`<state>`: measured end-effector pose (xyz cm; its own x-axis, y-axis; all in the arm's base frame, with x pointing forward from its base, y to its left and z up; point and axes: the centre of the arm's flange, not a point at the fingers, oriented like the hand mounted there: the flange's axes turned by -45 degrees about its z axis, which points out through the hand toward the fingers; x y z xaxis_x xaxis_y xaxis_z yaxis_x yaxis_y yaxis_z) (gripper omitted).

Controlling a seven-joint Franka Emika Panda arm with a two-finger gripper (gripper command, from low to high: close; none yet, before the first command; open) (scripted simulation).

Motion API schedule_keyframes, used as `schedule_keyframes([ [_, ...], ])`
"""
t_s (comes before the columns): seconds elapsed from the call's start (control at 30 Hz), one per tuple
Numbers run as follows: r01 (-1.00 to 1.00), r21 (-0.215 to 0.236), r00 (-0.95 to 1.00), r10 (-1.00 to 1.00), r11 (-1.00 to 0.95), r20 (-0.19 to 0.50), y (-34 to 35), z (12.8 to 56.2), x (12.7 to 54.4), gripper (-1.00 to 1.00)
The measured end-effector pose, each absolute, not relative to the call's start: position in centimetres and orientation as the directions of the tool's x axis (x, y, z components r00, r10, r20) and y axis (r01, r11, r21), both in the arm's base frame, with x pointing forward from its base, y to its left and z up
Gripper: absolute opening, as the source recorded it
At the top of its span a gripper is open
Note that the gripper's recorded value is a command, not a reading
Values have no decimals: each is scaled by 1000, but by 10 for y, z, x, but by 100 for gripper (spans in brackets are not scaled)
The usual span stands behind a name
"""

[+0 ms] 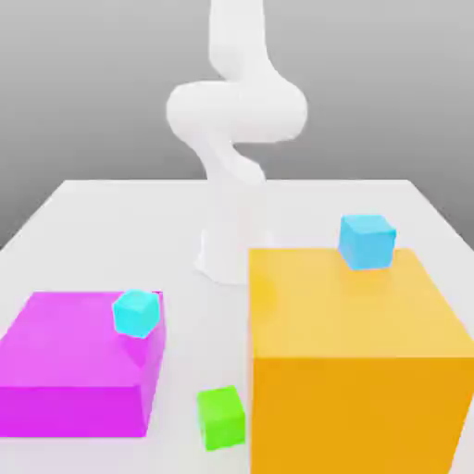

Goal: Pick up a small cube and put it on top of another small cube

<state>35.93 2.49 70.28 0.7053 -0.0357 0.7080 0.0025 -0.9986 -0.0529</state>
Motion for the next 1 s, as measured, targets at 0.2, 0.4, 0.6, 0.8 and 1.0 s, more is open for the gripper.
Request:
schedule_keyframes([
  [0.2, -35, -155, 788, -123, -987, 604, 118, 626, 403, 0],
  [0.4, -128, -224, 865, -219, -966, 451, 198, 526, 418, 0],
  [0.6, -250, -262, 909, -319, -932, 269, 264, 426, 400, 0],
  [0.8, -388, -251, 905, -418, -887, 78, 315, 338, 353, 0],
  [1.0, -398, -162, 914, -405, -903, 13, 316, 258, 289, 0],
])
